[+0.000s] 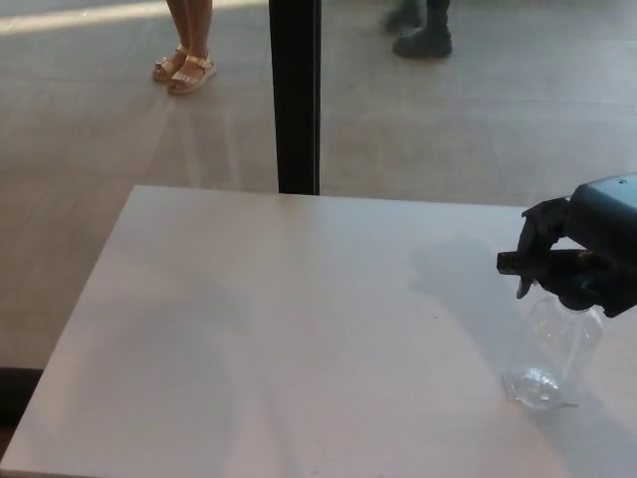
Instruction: The robot uses its right hand to grab and lift the lid of the spray bottle kept in the middle of the desk and places the lid on the right side of the bottle
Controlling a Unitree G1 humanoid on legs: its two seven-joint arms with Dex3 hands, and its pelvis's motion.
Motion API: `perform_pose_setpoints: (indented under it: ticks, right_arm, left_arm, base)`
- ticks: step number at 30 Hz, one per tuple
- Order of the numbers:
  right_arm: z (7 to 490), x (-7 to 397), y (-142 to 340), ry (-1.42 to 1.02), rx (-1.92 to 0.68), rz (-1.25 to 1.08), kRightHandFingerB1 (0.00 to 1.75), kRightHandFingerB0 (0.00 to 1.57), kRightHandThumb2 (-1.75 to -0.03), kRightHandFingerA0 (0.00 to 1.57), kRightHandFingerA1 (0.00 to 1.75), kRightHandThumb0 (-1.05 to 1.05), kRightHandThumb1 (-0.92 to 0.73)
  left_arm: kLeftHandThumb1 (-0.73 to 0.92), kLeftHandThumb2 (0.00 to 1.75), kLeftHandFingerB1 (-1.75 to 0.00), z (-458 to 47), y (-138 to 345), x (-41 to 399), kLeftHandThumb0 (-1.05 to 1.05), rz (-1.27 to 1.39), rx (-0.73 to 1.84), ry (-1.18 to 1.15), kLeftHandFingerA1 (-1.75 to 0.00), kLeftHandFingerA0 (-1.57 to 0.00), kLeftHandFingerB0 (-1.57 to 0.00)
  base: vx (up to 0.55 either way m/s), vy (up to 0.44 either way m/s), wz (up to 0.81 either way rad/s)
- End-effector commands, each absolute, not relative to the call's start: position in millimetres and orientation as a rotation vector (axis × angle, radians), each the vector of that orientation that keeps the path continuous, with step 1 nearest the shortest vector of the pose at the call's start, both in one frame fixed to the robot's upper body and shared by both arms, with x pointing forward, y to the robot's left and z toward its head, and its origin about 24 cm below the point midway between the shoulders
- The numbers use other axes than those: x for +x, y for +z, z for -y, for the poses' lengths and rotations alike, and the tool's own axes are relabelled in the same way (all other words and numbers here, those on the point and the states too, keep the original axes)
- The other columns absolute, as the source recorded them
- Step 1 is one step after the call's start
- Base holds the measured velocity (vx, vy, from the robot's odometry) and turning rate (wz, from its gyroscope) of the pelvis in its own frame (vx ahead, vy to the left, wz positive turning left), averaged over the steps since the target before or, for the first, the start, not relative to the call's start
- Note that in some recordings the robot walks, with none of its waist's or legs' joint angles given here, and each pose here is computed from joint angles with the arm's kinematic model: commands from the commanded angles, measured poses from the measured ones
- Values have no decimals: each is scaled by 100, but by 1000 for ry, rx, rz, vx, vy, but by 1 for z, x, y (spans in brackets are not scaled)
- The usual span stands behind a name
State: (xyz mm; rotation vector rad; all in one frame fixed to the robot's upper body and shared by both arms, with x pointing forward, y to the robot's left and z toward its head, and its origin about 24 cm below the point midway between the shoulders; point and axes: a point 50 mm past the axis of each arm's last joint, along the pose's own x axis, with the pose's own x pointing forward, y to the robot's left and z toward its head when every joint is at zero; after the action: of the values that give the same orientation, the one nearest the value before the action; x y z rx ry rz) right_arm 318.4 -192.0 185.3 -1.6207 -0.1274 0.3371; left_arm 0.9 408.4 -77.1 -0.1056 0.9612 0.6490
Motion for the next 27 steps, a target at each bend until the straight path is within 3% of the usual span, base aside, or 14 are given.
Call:
perform_pose_setpoints:
  ticks: [1,2,3,6,7,8,9,11,12,13,14,15,26,27]
  right_arm:
    - [213,318,173,260,-1749,129,104,83,-66,85,173,-36,-78]
    - [214,318,172,260,-1748,130,104,83,-66,85,173,-36,-78]
    - [216,316,169,265,-1735,141,67,81,-68,87,170,-37,-74]
    - [216,315,167,256,-1713,180,71,83,-70,93,170,-33,-71]
    - [217,315,167,248,-1698,194,89,79,-100,120,135,-39,-54]
    - [217,315,167,246,-1686,197,94,80,-101,117,132,-37,-54]
    - [217,316,169,244,-1669,204,92,83,-78,90,175,-30,-65]
    - [216,316,170,242,-1660,217,92,83,-78,90,175,-30,-65]
    - [215,316,177,227,-1573,237,74,86,-84,91,173,-28,-62]
    - [214,317,184,197,-1477,240,118,82,-98,112,164,-27,-55]
    - [215,319,187,181,-1430,259,147,67,-105,101,175,-13,-60]
    - [216,321,192,172,-1382,277,161,71,-109,87,175,-20,-57]
    - [224,337,265,78,-1329,360,165,69,-119,91,175,-28,-57]
    - [224,336,274,72,-1337,379,162,72,-121,92,175,-27,-54]
  left_arm:
    - [92,67,-40,-412,-73,2,-92,-936,-77,635,-54,-57,-40]
    - [92,67,-40,-412,-73,2,-92,-934,-83,637,-54,-57,-40]
    - [91,68,-40,-411,-74,2,-93,-945,-70,637,-55,-58,-41]
    - [91,67,-40,-411,-74,1,-91,-944,-78,637,-54,-55,-40]
    - [91,68,-40,-411,-74,0,-91,-943,-80,639,-53,-54,-39]
    - [91,68,-39,-411,-74,0,-92,-944,-79,639,-52,-53,-38]
    - [77,115,-52,-411,-73,0,-98,-944,-79,635,-60,-47,-34]
    - [77,115,-52,-412,-73,-2,-98,-941,-79,630,-60,-47,-34]
    - [76,115,-52,-412,-73,0,-99,-940,-78,636,-61,-48,-34]
    - [92,68,-39,-412,-72,0,-94,-942,-66,631,-55,-55,-39]
    - [92,68,-40,-412,-72,0,-93,-939,-67,634,-55,-56,-38]
    - [92,69,-40,-413,-71,0,-92,-931,-64,623,-56,-54,-38]
    - [92,68,-41,-413,-71,-1,-94,-934,-57,631,-54,-54,-40]
    - [71,113,-52,-413,-72,0,-88,-940,-54,633,-62,-49,-34]
  base:
    - [0,0,0]
    - [0,0,0]
    - [0,0,0]
    - [0,0,0]
    - [0,0,0]
    - [0,0,0]
    - [0,0,0]
    - [0,0,0]
    - [0,0,0]
    - [0,0,0]
    - [0,0,0]
    - [0,0,0]
    - [0,0,0]
    - [0,0,0]
